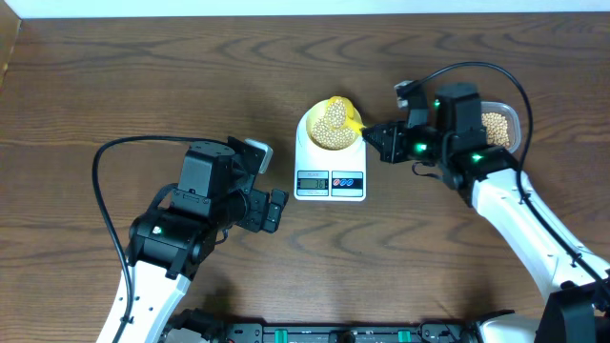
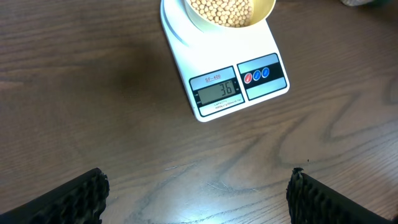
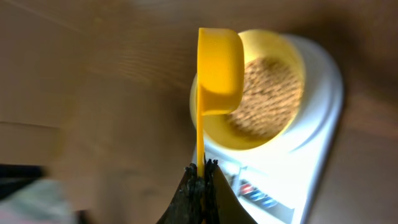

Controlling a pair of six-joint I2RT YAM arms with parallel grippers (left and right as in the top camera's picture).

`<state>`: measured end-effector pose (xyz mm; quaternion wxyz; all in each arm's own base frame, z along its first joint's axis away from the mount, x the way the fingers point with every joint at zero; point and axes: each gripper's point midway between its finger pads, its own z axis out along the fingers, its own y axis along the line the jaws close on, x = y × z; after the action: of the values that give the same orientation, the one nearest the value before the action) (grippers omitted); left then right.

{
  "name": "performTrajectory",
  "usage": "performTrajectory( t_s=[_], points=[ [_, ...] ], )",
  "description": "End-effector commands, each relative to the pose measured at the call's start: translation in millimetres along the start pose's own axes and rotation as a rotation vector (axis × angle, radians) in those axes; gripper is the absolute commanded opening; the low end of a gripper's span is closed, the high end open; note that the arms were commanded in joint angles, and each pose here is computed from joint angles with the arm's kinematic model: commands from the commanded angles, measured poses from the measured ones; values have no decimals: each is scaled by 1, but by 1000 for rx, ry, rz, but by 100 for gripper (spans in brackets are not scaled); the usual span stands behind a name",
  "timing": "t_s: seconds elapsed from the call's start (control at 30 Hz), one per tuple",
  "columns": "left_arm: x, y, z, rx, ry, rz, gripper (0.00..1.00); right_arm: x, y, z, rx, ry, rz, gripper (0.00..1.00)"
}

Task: Scoop item into bowl and weigh 50g on scale
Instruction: 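Carry the filled scoop with the right gripper over the bowl, then tilt the scoop with the right gripper to pour soybeans into bowl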

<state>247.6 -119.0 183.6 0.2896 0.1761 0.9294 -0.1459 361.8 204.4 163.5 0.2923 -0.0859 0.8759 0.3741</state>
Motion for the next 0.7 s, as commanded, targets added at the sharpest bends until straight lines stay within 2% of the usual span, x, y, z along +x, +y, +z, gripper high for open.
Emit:
performTrajectory(
  t_s=[0.0, 0.2, 0.67],
  points=[
    [1, 1, 1, -9, 3, 4, 94, -4, -20, 6, 168, -27, -236, 1],
    [1, 1, 1, -9, 3, 4, 94, -4, -21, 11, 271, -27, -407, 1],
    [1, 1, 1, -9, 3, 4, 94, -14, 0, 18, 242, -77, -544, 1]
  ],
)
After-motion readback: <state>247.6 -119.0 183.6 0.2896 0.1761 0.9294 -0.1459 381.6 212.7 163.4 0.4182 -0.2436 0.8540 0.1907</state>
